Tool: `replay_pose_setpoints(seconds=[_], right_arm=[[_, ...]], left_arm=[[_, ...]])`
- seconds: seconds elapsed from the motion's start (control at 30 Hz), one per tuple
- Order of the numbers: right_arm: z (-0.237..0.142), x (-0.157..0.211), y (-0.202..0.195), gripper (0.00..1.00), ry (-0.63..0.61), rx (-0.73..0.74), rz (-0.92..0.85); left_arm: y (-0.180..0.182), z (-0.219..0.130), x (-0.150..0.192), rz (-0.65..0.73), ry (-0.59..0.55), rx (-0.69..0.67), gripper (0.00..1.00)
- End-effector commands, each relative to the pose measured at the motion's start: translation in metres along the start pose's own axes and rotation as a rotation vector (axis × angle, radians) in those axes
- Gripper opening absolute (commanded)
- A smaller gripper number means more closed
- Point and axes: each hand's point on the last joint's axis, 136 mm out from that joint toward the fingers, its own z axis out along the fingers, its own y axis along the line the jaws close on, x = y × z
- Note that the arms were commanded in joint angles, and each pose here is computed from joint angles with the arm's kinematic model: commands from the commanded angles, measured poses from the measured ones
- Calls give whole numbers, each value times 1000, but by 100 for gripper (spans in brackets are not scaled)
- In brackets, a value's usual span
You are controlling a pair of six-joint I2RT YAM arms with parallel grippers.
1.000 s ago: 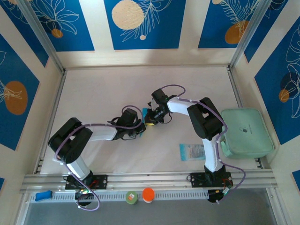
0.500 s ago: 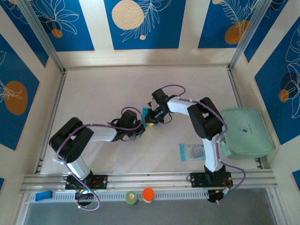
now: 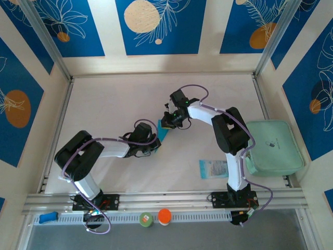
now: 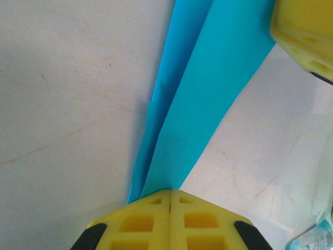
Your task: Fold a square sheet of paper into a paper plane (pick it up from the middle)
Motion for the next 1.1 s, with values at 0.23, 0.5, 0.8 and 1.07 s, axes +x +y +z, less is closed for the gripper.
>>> replay_pose_setpoints(seconds=[0.23,0.5,0.8,1.07], right_arm=[[0,-6,-22,11,-4,76,43],[5,-5,-35,11,6,102,79],[15,5,-49,11,41,120,103],[16,12,-55,11,50,109,122]], left_arm=[[35,3,20,-23,61,-111,6],[33,2,19,-21,60,-104,5],[-8,-6,6,29,36,21,7],[-39,-8,-24,57,-40,84,13]])
